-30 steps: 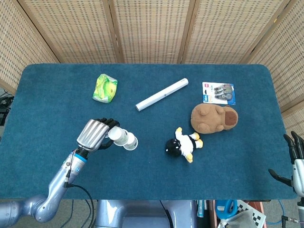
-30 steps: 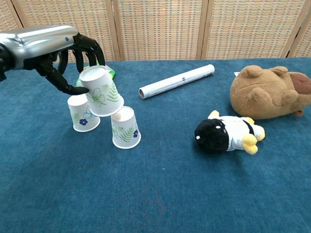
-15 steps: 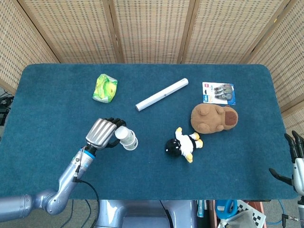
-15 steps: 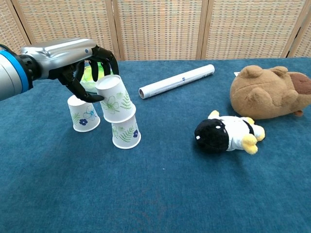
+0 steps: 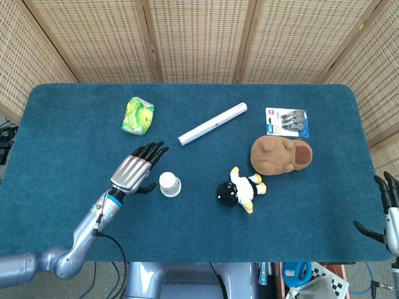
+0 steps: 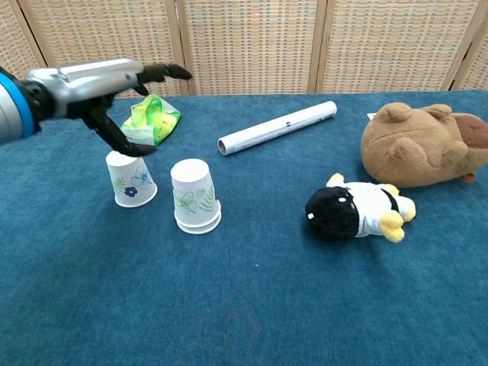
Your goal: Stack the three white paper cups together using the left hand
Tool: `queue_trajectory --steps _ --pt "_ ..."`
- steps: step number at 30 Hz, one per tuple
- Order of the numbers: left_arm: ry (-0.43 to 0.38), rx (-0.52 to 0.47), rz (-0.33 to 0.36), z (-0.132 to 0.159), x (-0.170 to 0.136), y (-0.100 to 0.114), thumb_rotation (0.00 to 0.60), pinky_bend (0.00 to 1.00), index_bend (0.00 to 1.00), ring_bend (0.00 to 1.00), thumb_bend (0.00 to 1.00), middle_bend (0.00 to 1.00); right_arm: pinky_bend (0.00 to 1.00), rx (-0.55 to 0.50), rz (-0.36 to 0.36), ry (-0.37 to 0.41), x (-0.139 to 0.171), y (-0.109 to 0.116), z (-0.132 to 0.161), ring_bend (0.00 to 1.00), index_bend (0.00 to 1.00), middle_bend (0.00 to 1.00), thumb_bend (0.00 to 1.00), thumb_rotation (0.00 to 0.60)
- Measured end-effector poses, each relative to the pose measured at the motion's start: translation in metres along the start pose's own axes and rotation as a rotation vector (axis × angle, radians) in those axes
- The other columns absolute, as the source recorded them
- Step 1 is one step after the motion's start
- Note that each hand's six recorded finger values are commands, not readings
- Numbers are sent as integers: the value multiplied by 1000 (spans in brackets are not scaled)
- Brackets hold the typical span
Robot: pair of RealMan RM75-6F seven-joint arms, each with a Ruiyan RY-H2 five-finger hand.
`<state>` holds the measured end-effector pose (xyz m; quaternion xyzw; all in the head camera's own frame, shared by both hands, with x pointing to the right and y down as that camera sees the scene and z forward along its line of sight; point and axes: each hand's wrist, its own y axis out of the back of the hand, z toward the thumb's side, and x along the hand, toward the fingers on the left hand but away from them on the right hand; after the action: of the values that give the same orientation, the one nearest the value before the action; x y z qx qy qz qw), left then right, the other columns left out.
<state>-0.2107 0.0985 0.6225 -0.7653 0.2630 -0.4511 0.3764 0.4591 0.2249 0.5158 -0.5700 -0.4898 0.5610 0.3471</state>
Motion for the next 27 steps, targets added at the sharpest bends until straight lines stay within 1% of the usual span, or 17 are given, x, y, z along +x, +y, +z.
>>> queue_trajectory --steps 4,6,13,17,19,22,23,25,27 --pt "64 39 3 -30 -6 11 600 109 0 0 321 0 0 4 5 2 0 -2 1 0 0 0 0 600" --pt "91 43 -9 -43 -8 11 600 109 0 0 320 0 0 5 8 3 0 -3 2 0 0 0 0 600" --pt "170 11 -73 -82 -6 -10 600 113 0 0 321 0 0 13 14 2 0 -6 2 0 0 0 0 600" --pt "195 1 -99 -95 -2 -24 600 179 0 19 321 0 0 14 22 -5 -1 -8 1 0 0 0 0 600" --pt "201 -7 -108 -99 1 -32 600 191 0 32 321 2 0 14 26 -7 -1 -9 1 0 0 0 0 600" --pt "198 -28 -115 -100 4 -41 600 223 1 84 320 45 0 14 28 -8 -2 -10 0 0 0 0 0 600" --pt "195 -31 -116 -100 5 -43 600 242 12 111 319 77 0 15 30 -9 -2 -10 0 0 0 0 0 600" --pt "189 -31 -113 -100 8 -47 600 278 49 159 320 134 0 17 33 -10 -3 -11 0 0 0 0 0 600" --pt "186 -32 -110 -100 10 -51 600 322 115 221 320 207 0 18 35 -11 -3 -12 0 0 0 0 0 600"
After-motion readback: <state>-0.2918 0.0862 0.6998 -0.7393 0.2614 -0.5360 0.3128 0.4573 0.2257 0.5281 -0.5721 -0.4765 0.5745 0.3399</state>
